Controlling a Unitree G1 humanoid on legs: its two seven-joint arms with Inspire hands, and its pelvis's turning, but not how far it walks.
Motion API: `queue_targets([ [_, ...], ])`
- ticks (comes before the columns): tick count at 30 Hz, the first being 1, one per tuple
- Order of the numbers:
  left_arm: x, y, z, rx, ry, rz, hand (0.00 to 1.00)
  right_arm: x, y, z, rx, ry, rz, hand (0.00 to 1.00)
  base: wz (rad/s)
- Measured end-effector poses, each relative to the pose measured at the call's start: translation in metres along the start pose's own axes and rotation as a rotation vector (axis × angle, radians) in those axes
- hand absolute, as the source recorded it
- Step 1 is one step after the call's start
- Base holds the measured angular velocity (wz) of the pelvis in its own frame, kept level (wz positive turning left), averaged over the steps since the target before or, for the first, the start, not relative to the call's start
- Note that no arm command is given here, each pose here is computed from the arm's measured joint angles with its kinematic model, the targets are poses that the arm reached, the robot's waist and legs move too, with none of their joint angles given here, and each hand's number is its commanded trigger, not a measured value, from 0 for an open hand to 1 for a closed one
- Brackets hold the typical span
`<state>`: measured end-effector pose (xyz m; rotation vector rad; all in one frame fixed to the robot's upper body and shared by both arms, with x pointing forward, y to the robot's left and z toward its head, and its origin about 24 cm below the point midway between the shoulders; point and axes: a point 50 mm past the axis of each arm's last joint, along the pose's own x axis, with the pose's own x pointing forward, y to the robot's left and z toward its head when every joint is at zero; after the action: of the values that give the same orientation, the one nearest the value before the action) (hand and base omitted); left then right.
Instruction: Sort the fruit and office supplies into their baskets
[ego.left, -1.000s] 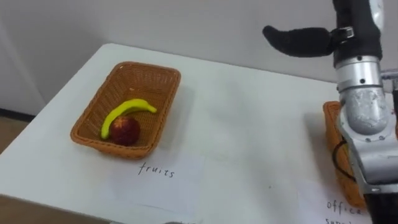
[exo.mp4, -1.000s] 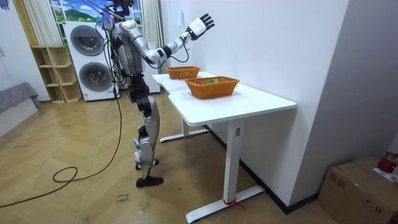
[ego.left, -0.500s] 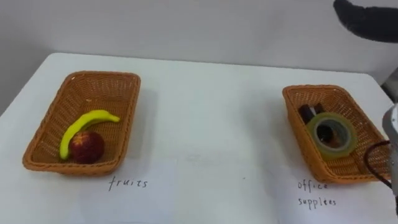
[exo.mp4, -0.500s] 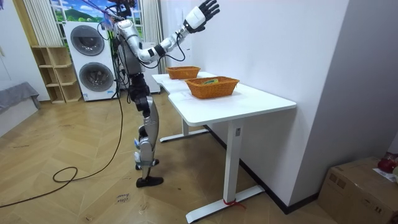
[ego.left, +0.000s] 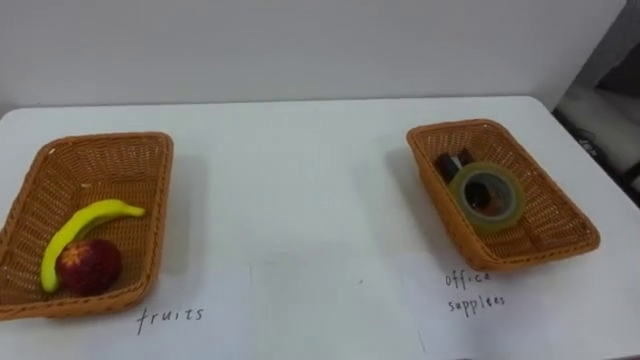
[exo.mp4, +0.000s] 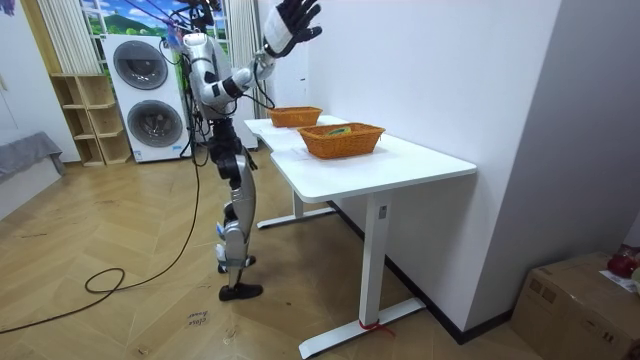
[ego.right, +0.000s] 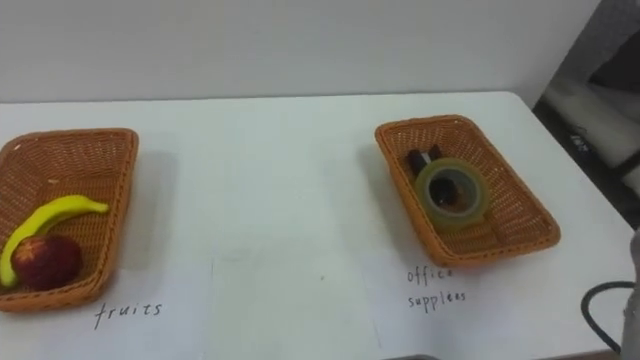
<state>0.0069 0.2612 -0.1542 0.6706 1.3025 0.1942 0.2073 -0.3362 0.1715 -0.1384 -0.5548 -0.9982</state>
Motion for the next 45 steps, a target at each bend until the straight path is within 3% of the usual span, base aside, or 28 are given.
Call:
queue_targets([
  [6,-0.001,0.0,0.002,-0.005,-0.016,0.005,0.0,-0.007,-0.036,-0.019,-0.017,0.105,-0.174,0.0,0.0],
  [12,0.0,0.003,0.005,-0.034,-0.021,0.023,0.0,-0.028,-0.073,-0.067,-0.072,0.365,-0.36,0.0,0.01],
  [20,0.001,0.005,0.009,-0.046,-0.02,0.036,0.0,-0.068,-0.106,-0.115,-0.131,0.644,-0.571,0.0,0.02],
  [29,0.0,0.005,0.006,-0.043,-0.004,0.038,0.0,-0.126,-0.137,-0.143,-0.283,0.848,-0.684,0.0,0.02],
  [36,-0.001,0.001,0.004,-0.045,0.005,0.026,0.0,-0.172,-0.151,-0.161,-0.419,1.013,-0.655,0.0,0.0],
  [42,-0.004,-0.007,-0.004,-0.043,0.036,-0.001,0.0,-0.224,-0.158,-0.172,-0.55,1.191,-0.49,0.0,-0.01],
  [45,-0.004,-0.009,-0.002,-0.046,0.034,-0.01,0.0,-0.237,-0.159,-0.175,-0.615,1.23,-0.357,0.0,0.04],
])
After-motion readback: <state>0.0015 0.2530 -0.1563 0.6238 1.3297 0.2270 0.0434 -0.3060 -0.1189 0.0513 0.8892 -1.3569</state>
